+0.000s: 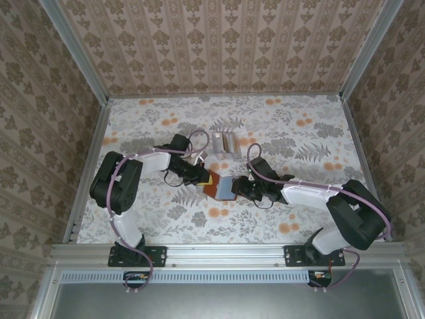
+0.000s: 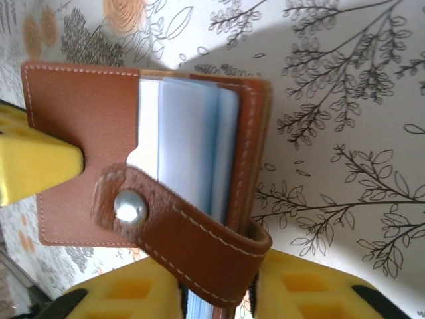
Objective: Put the credit cards into the card holder
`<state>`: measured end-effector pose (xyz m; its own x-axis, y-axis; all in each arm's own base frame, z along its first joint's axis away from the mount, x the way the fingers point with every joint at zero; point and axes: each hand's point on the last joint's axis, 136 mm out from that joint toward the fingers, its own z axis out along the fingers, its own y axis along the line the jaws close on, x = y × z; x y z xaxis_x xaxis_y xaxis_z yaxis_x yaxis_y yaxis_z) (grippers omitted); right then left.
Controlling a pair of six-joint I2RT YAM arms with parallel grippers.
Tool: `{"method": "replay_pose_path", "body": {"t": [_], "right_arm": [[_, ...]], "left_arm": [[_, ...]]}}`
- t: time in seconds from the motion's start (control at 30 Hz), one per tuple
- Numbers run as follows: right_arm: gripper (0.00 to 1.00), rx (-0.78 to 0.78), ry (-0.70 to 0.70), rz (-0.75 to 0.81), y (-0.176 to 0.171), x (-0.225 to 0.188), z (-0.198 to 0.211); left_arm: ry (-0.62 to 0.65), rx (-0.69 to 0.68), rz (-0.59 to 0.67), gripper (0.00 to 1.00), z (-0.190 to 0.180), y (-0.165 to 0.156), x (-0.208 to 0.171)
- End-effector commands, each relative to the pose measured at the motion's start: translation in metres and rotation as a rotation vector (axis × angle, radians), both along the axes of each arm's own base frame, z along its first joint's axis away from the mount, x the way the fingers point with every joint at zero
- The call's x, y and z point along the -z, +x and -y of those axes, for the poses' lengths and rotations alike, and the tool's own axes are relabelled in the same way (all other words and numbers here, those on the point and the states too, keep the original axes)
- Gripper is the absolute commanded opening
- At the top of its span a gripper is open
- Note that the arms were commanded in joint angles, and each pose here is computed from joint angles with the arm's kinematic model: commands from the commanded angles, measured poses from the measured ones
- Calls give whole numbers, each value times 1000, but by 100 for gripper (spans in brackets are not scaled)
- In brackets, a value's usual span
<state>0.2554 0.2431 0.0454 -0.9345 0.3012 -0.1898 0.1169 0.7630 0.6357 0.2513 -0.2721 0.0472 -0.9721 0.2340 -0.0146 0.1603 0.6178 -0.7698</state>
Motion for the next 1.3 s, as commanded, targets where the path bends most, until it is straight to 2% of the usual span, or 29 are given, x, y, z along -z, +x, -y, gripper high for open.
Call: {"method": "replay_pose_path", "body": {"t": [0.0,0.2,0.37,0.5,0.63,0.7,0.83,1.1,1.17,1.27], "right_arm": [[28,9,59,13,4,-4,-4],[25,12,77,25,5,-8,-4],[33,6,119,55,4,-17,-6],[25,23,155,81,1,-23,-1],[23,13,157,74,-2,-23,-1],[27,8,160,74,-1,-23,-2],[41,-18,168,86,3,-30,-9],[53,-52,175,72,12,-27,-22],[50,-59,173,67,13,-26,-24],[34,-61,170,63,15,-24,-26]], "left_arm": [[-20,-5,-49,0,-2,-7,7],[-21,-1,-62,0,-2,-8,12],[-2,-5,-64,0,-4,-8,16],[3,-48,-73,0,-13,1,20],[-3,-50,-76,0,-13,2,20],[-8,-51,-80,0,-12,2,21],[-14,-50,-82,0,-11,3,21],[-16,-42,-89,0,-10,0,22],[-17,-43,-87,0,-10,1,21],[-15,-42,-92,0,-10,0,22]]}}
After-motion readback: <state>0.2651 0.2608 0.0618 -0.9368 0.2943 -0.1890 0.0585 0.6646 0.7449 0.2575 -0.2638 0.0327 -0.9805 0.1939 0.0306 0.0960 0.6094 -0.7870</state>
